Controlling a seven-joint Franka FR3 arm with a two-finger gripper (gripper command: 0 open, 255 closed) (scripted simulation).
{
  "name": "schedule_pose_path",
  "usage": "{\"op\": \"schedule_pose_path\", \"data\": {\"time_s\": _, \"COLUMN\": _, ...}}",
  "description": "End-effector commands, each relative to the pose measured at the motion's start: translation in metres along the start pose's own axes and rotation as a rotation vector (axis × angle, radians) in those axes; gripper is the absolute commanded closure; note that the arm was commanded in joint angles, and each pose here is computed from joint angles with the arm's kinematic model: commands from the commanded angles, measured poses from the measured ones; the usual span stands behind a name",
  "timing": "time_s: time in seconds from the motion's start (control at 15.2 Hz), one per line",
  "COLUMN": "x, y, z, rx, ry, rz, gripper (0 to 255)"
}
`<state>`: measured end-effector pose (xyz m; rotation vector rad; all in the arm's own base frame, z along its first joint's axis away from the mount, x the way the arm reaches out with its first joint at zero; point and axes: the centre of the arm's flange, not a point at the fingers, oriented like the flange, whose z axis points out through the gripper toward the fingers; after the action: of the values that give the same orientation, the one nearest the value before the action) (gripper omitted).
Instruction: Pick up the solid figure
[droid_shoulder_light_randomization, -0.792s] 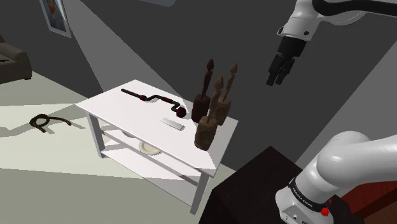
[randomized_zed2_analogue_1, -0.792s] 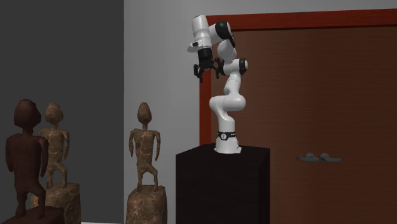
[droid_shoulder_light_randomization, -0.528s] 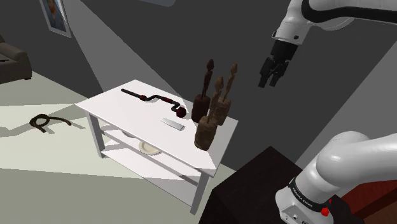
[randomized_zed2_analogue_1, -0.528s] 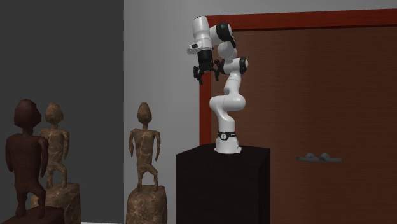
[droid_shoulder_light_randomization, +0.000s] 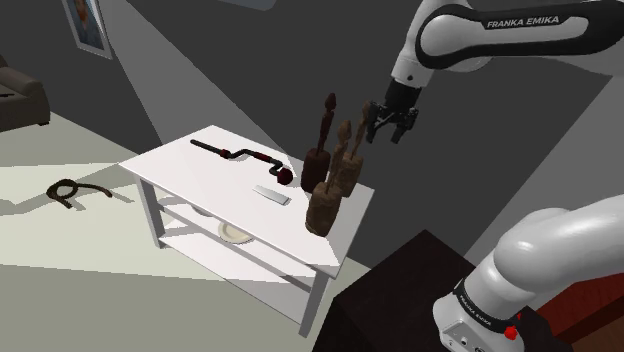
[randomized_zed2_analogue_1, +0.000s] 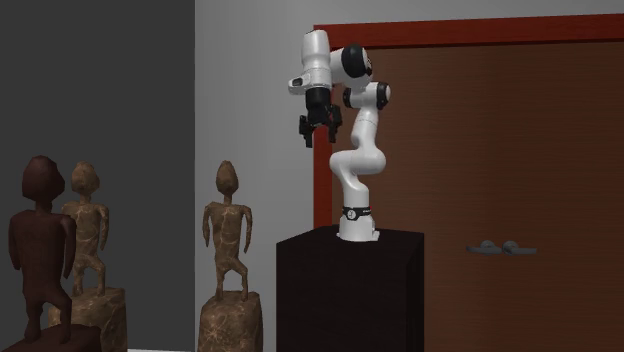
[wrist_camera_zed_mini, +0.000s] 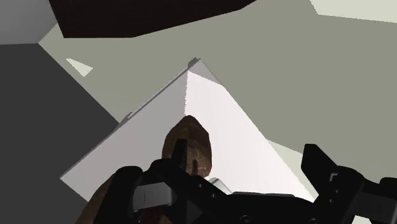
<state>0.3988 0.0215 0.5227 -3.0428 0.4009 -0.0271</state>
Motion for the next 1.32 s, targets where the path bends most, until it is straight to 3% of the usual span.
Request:
{"op": "schedule_pose_path", "data": {"time_s": 0.0, "x": 0.018, "y": -0.009, "z": 0.016, "rx": -0.013, "ry": 0.023, "rz": 0.07, "gripper": 0}}
{"op": "schedule_pose_path", "data": {"time_s": 0.59, "x": 0.107, "y": -0.019, "z": 0.08, "rx": -0.08, "ry": 0.115, "rz": 0.372, "gripper": 0}}
{"op": "schedule_pose_path", "data": {"time_s": 1.25, "x": 0.209, "y": 0.006, "z": 0.14, "rx": -0.154, "ry": 0.216, "rz": 0.704, "gripper": 0}}
